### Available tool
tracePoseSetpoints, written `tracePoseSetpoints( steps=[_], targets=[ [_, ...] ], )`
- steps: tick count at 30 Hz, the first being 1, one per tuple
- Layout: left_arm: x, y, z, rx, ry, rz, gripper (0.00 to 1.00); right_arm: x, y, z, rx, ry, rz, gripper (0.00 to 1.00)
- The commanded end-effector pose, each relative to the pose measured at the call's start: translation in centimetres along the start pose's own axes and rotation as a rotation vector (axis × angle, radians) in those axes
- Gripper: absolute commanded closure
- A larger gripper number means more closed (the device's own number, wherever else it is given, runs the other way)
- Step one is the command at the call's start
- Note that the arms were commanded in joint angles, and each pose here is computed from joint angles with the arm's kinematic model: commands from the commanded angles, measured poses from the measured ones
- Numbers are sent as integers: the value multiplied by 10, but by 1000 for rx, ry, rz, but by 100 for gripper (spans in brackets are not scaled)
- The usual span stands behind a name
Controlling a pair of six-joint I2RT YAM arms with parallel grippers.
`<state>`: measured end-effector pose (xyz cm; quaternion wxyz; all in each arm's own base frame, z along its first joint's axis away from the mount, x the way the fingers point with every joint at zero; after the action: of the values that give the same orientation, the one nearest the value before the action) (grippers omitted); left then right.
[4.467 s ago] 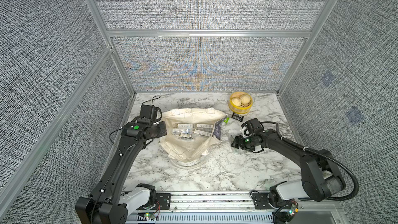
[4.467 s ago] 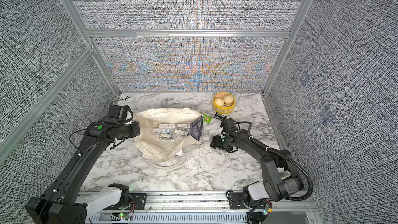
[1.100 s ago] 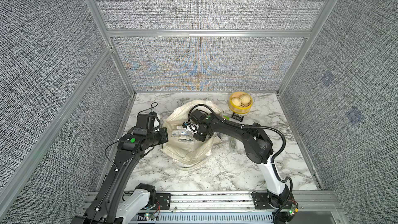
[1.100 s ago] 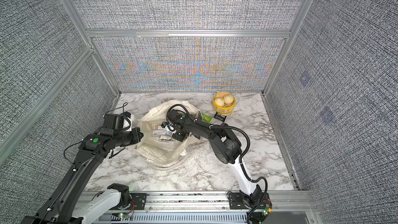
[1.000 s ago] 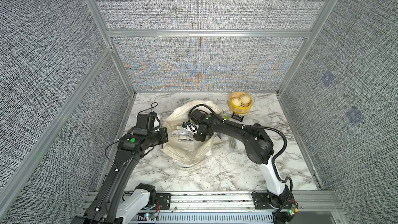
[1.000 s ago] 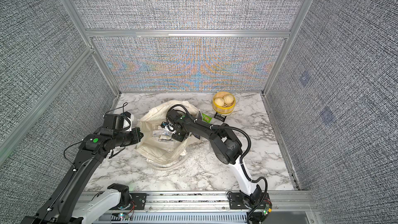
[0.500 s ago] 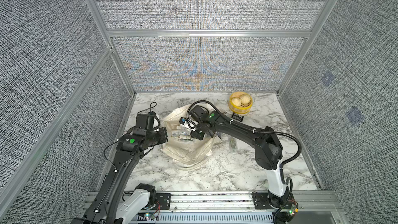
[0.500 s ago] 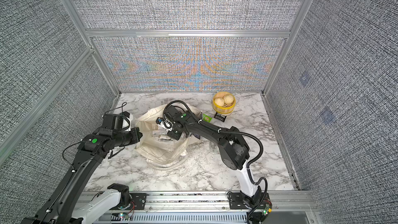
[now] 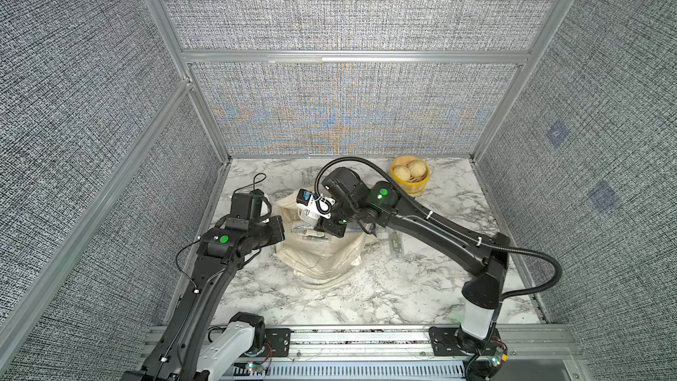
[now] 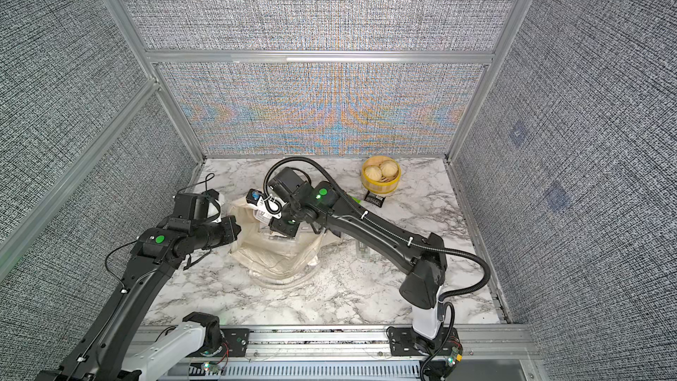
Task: Take out the compass set from the canvas bag
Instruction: Pick up the compass set from the canvas bag, then place the compass set at the center of the board.
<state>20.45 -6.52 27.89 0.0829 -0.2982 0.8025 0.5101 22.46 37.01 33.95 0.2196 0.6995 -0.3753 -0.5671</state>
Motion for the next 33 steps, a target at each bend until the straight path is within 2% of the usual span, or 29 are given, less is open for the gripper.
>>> tracePoseSetpoints(
  steps=[1,4,7,13,15,19,25,30,33],
  targets=[
    [-4,2,-3,10,4,-26,100,-7,28,8,-16,-10,-28,68],
    [-5,4,-3,7,1,-25,100,-3,61,1,94,-33,-27,68],
    [-7,7,-3,-4,-9,-38,100,15,99,-16,216,-114,-29,68],
    [-9,9,-3,-24,-28,-46,100,94,175,-59,528,-476,-89,70],
    [-10,9,-4,-24,-31,-44,100,129,188,-66,623,-625,-92,72],
    [-14,8,-6,-26,-37,-46,100,195,177,-71,655,-874,-37,73],
    [-17,9,-8,-41,-50,-42,100,279,99,-68,507,-1162,131,73],
    [-18,9,-8,-39,-53,-37,100,321,44,-62,397,-1251,323,74],
    [-17,10,-8,-41,-55,-37,100,336,25,-59,371,-1269,377,74]
  ],
)
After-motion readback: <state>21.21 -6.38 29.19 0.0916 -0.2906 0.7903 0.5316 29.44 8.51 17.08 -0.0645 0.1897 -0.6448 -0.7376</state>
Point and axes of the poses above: each gripper's point midway between its finger pads, its own y axis back along the fingers, its own z axis along the line the jaws close on, x = y × z, the point moved 8 cm from there along y, back along the fingers, and after that the axes turned 10 degrees about y, right-handed, at the moved point
